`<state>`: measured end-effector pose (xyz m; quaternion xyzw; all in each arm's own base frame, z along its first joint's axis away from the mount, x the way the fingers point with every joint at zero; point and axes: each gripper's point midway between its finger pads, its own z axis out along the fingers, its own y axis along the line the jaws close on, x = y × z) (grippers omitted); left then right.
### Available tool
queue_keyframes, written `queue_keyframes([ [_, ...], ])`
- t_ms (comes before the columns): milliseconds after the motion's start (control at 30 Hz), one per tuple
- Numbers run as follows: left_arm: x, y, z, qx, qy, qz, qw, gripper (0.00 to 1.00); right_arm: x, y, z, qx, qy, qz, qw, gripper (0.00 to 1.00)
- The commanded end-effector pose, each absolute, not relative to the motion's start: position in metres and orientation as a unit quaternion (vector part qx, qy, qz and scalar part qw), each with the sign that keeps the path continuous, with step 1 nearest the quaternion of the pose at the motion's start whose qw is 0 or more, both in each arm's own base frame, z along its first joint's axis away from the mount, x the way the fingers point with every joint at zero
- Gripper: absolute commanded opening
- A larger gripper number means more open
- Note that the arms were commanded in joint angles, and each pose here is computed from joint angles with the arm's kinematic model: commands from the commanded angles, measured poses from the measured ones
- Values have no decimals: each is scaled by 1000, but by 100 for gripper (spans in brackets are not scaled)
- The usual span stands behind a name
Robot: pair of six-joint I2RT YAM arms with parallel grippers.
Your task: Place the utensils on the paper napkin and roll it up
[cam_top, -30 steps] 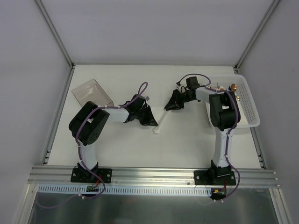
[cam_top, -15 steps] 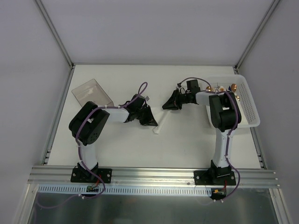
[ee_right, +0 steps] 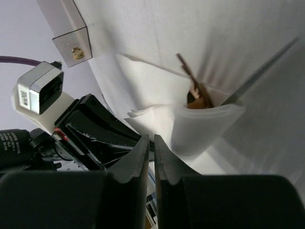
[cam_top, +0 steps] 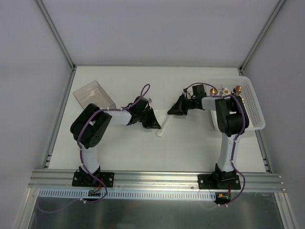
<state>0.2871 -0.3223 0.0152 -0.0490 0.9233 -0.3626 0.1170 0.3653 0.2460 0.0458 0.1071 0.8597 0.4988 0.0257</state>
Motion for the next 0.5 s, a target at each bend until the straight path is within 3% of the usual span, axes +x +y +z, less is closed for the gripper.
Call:
queue_keyframes([
  [0, 268, -285, -37, -79, 957, -266, 82, 6, 372, 242, 31, 117, 868, 482, 27, 11],
  [267, 265, -266, -45, -114, 959, -246, 79, 4, 379, 245, 34, 100, 879, 465, 34, 13],
  [467, 258, -241, -46, -141, 960, -226, 88, 1, 389, 264, 58, 71, 874, 478, 49, 19],
])
